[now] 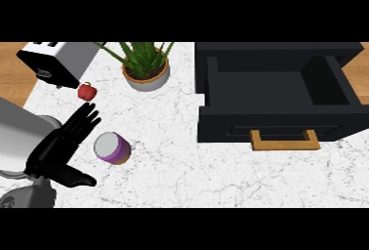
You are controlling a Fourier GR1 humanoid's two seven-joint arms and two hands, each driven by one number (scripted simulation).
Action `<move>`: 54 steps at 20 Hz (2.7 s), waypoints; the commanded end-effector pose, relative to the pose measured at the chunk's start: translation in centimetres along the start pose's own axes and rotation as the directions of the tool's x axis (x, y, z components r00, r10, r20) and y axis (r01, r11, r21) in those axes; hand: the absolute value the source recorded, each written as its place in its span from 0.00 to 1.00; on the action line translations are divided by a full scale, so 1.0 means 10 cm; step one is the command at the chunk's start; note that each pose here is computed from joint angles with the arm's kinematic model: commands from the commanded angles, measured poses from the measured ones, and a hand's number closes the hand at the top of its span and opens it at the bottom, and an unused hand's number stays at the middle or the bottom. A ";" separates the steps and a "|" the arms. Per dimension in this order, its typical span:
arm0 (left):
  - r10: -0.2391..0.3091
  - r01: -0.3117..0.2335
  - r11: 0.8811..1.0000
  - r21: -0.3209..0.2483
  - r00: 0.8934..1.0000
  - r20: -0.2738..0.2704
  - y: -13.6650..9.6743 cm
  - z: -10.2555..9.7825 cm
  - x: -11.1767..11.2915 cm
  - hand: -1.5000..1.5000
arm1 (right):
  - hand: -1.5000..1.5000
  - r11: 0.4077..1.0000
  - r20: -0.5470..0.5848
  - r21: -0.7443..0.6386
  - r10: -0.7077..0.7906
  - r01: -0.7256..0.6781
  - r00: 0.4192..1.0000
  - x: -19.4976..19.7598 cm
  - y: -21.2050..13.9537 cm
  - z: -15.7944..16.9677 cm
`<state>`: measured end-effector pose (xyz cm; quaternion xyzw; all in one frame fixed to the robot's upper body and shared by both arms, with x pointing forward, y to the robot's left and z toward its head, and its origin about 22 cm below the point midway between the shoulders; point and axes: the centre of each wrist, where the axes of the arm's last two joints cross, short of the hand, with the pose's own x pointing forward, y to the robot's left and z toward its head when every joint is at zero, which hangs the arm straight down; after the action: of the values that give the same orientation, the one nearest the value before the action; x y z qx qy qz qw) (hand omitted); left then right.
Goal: Pick up the can, place it into the drawer and close the drawer
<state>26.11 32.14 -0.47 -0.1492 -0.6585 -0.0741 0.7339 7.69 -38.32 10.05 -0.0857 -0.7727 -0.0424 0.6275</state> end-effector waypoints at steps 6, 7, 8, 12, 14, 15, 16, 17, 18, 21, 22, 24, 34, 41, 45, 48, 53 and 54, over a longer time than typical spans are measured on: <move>-0.008 0.009 0.998 0.067 1.000 -0.015 0.24 0.05 -0.48 0.00 | 0.00 1.000 0.017 -0.005 0.006 -0.006 1.000 -0.03 0.08 0.01; -0.016 0.019 0.998 0.068 0.999 -0.037 0.37 0.03 -0.52 0.00 | 0.00 1.000 0.008 0.010 0.011 -0.011 1.000 -0.06 0.07 -0.03; -0.013 0.015 0.998 0.058 0.999 -0.037 0.23 -0.08 -0.54 0.00 | 0.00 1.000 0.014 -0.002 0.010 -0.010 1.000 -0.02 0.00 -0.01; -0.045 0.046 0.998 0.044 0.998 -0.044 0.29 0.00 -0.73 0.00 | 0.00 1.000 0.014 -0.001 0.005 -0.005 1.000 0.01 0.03 0.01; 0.003 -0.001 0.999 0.043 0.998 -0.059 0.37 0.11 -0.91 0.00 | 0.00 1.000 0.005 0.005 0.009 -0.009 1.000 0.10 -0.10 0.02; -0.012 0.014 0.999 0.046 0.998 -0.055 0.28 -0.03 -0.78 0.00 | 0.00 1.000 0.016 0.003 0.013 -0.013 1.000 -0.06 -0.06 -0.11; -0.004 0.007 0.999 0.052 0.998 -0.064 0.38 0.13 -0.99 0.00 | 0.00 1.000 -0.008 -0.007 0.011 -0.011 1.000 0.00 -0.02 -0.01; 0.018 -0.014 0.998 0.060 0.997 -0.076 0.43 -0.13 -0.76 0.00 | 0.00 1.000 0.014 -0.004 -0.007 0.007 1.000 0.00 -0.16 -0.03; 0.017 -0.013 0.998 0.056 0.997 -0.071 0.31 0.00 -0.95 0.00 | 0.00 1.000 0.013 -0.006 0.005 -0.005 1.000 0.10 -0.06 0.07; 0.026 -0.022 0.999 0.038 0.996 -0.088 0.22 -0.16 -0.89 0.00 | 0.00 1.000 0.024 -0.008 -0.006 0.006 1.000 0.19 -0.09 0.04; 0.039 -0.035 0.998 0.058 0.997 -0.070 0.42 -0.07 -1.03 0.00 | 0.00 1.000 0.014 0.018 -0.005 0.004 1.000 0.21 0.01 0.00; 0.042 -0.038 0.998 0.051 0.997 -0.069 0.23 -0.04 -1.20 0.00 | 0.00 1.000 0.017 -0.002 0.006 -0.006 1.000 0.23 0.01 0.12; 0.157 -0.154 0.987 0.041 0.984 -0.081 0.28 -0.07 -1.28 0.00 | 0.00 1.000 0.005 0.017 -0.019 0.019 1.000 0.23 -0.06 0.03; 0.203 -0.215 0.973 -0.083 0.970 -0.136 0.11 -0.39 -1.15 1.00 | 0.00 1.000 -0.011 0.024 -0.018 0.018 1.000 0.18 0.11 0.13; 0.217 -0.222 0.962 -0.161 0.975 -0.047 0.11 -0.49 -1.01 1.00 | 0.00 0.999 -0.002 -0.005 -0.032 0.032 0.999 0.12 0.03 0.11; 0.245 -0.248 0.951 -0.186 0.969 -0.039 -0.12 -0.59 -1.08 1.00 | 0.00 0.999 -0.001 0.004 -0.040 0.040 0.999 0.12 0.01 0.16; 0.245 -0.233 0.959 -0.160 0.968 0.061 -0.41 -0.84 -0.84 1.00 | 0.00 0.999 -0.003 -0.019 -0.028 0.027 1.000 0.10 -0.05 0.21; 0.252 -0.246 0.966 -0.079 0.964 0.081 -0.28 -0.84 -0.75 1.00 | 0.00 0.999 -0.006 -0.027 -0.034 0.034 0.999 0.20 -0.04 0.16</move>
<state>31.67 26.90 -9.56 -0.2752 -0.6348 -0.0401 0.7209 5.85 -37.85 11.28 -0.0784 -0.7725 -0.0559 0.6277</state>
